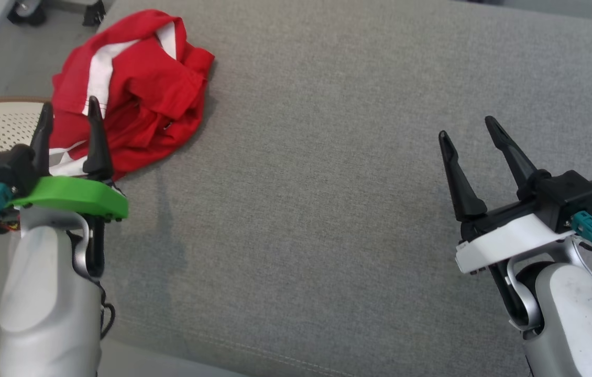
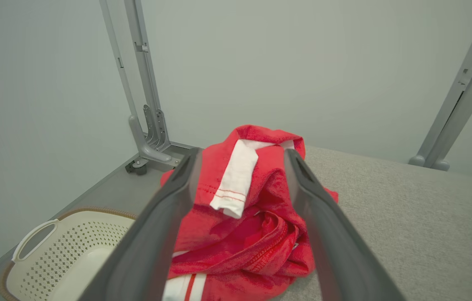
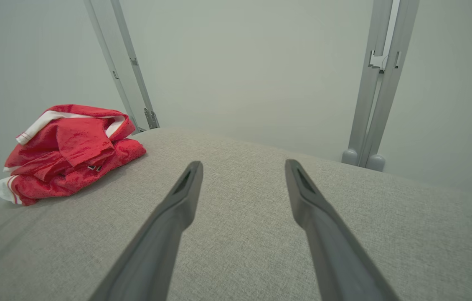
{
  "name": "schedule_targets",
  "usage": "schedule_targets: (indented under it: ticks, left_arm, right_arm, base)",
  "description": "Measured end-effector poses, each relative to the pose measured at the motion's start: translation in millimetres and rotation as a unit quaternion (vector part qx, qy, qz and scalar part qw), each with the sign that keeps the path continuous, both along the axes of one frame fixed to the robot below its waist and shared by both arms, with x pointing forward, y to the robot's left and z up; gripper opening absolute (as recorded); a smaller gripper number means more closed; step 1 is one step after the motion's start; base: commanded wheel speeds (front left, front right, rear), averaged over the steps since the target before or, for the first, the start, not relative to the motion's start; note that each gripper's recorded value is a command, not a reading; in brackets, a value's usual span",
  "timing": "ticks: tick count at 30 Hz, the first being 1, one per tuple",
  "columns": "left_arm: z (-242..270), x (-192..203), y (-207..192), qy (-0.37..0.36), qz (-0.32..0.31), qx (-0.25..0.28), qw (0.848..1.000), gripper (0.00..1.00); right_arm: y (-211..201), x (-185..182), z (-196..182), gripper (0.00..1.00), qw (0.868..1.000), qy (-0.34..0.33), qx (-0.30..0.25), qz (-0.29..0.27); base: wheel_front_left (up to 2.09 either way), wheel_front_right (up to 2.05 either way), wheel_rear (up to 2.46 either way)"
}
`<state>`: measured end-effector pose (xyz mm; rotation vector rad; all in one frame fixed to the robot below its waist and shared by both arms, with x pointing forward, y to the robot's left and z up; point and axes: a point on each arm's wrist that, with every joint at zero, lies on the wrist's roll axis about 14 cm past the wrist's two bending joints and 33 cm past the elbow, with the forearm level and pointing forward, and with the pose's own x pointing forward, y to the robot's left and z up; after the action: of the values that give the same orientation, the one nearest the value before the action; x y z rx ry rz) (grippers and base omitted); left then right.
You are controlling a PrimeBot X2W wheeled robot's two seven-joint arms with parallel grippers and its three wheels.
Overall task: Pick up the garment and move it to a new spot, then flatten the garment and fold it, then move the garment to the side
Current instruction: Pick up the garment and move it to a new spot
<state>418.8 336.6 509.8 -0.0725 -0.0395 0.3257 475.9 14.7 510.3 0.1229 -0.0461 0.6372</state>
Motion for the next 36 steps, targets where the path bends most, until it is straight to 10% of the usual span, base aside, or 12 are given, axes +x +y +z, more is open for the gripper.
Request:
schedule_targets:
  ticks: [13, 16, 36]
  left_arm:
    - [-95.1, 62.7, 31.5, 0.166, 0.008, -0.038, 0.985, 1.00]
    - [-106.0, 68.6, 34.6, 0.180, 0.011, -0.042, 0.983, 0.00]
    - [-1.3, 21.4, 43.0, 0.012, 0.031, 0.019, 0.999, 0.00]
  right_arm:
    - [-43.7, 26.0, -72.3, 1.00, 0.996, 0.070, -0.012, -0.051]
    - [-55.7, 27.2, -80.3, 1.00, 0.995, 0.078, -0.017, -0.066]
    - [-62.9, -10.3, -28.3, 1.00, 0.996, 0.035, -0.004, -0.084]
  base:
    - [0.00, 0.00, 0.00]
    - [0.00, 0.00, 0.00]
    - [0.00, 0.00, 0.00]
